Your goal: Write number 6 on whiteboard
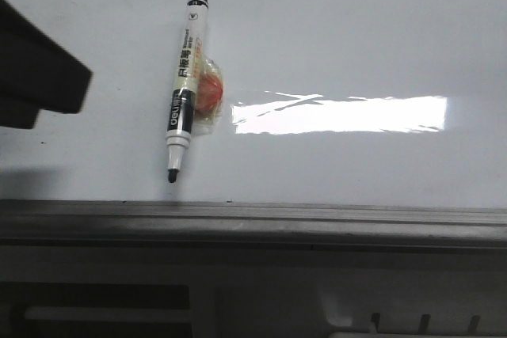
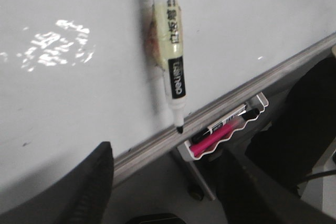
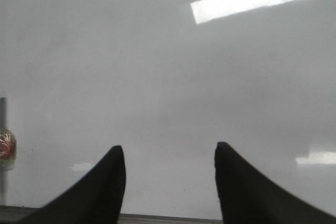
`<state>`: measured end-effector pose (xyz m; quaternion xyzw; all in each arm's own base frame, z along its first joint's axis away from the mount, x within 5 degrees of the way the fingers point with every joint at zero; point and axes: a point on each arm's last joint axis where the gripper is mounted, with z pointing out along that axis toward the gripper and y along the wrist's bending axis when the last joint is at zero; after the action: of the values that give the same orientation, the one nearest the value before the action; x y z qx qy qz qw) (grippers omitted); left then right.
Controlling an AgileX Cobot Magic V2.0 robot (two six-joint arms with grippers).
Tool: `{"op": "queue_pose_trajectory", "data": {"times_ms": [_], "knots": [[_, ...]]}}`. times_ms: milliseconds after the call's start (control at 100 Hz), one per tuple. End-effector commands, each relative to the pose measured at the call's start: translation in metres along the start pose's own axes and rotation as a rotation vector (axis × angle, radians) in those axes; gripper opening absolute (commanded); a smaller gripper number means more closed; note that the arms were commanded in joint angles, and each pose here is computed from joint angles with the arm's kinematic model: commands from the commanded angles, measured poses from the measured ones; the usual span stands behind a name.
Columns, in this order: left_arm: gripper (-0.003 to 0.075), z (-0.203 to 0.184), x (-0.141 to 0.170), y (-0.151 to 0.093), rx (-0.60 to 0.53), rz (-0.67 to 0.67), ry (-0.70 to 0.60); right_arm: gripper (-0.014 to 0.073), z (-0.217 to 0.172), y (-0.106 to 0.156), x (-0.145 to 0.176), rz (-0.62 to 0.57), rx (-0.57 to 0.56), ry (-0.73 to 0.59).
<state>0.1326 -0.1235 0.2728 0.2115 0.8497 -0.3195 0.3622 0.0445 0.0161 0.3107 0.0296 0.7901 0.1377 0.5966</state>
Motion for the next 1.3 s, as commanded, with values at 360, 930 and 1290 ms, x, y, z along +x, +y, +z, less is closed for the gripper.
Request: {"op": "queue_pose_trajectory", "data": {"times_ms": [360, 930, 1290], "knots": [[0.0398, 0.049, -0.017, -0.008, -0.069, -0.147, -0.135, 0.0345, -0.002, 0.003, -0.014, -0.013, -0.008, -0.064], [-0.0019, 0.059, -0.018, -0.024, 0.042, 0.098, 0.029, 0.0344, -0.008, 0.012, -0.022, -0.238, -0.120, -0.093], [-0.0019, 0.038, -0.028, -0.056, 0.225, 0.912, 0.239, 0.0344, 0.030, 0.049, -0.010, -0.536, -0.589, 0.226]]}}
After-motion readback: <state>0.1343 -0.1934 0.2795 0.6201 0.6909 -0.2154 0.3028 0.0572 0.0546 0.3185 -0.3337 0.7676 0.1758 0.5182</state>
